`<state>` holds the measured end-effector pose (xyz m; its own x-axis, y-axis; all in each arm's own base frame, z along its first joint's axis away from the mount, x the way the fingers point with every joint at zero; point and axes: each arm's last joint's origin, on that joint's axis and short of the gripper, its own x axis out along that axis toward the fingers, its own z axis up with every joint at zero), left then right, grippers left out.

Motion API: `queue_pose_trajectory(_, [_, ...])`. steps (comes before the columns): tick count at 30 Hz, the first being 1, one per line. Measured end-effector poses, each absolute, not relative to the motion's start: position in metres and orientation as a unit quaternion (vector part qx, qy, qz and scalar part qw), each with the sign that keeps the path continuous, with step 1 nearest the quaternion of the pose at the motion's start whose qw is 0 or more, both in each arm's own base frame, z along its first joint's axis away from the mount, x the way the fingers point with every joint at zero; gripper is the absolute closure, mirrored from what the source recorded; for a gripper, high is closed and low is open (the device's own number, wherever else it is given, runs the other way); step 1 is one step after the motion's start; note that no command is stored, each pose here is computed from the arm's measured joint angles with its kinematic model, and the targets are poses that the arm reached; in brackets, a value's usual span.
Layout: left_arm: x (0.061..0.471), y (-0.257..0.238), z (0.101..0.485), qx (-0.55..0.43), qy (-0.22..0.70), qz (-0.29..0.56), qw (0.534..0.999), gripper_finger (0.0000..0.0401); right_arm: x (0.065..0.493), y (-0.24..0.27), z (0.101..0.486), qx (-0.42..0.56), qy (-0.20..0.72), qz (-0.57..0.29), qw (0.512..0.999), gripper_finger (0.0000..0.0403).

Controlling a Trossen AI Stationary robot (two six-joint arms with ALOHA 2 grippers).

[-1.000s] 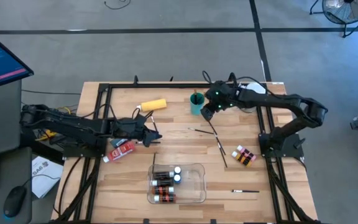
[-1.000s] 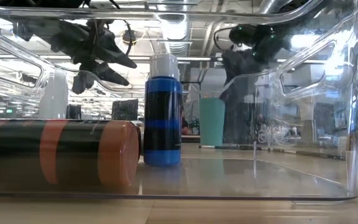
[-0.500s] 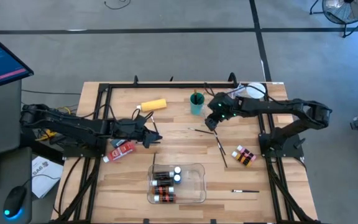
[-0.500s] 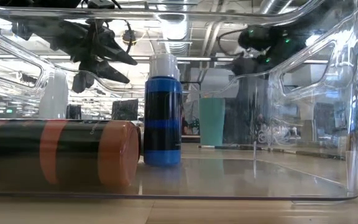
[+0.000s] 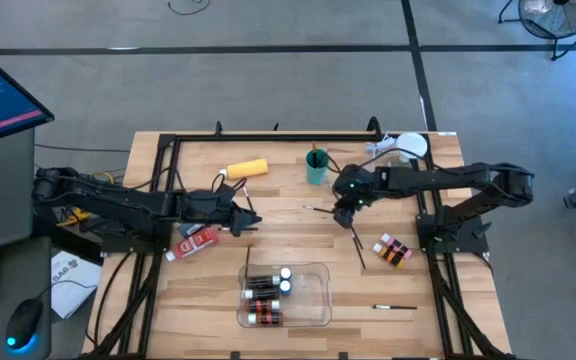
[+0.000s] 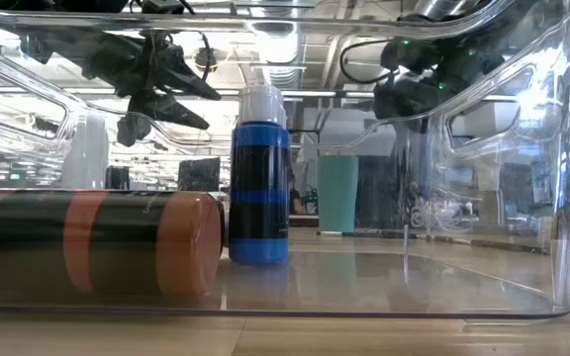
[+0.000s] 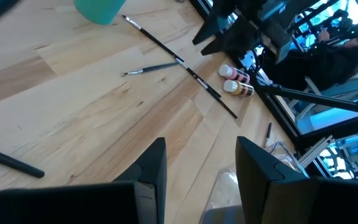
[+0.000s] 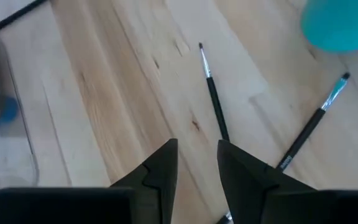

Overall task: Pick & Place Paint Supplies
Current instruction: Put the silver paint brush into the green cup

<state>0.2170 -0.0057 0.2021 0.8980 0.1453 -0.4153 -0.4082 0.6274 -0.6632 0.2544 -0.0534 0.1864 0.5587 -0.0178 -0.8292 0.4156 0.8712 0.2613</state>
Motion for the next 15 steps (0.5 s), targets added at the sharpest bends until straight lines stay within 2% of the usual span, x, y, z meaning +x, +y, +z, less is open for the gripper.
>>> queue_pose_trajectory(11, [0.217, -0.010, 0.203, -0.408, 0.155, 0.154, 0.886, 0.0302, 0.240, -0.023, 0.179, 0.235, 0.543, -0.121, 0.797, 0.0296])
queue_pose_trajectory(15, [0.218, -0.010, 0.204, -0.408, 0.150, 0.155, 0.887, 0.0302, 0.239, -0.010, 0.179, 0.280, 0.548, -0.141, 0.776, 0.0295])
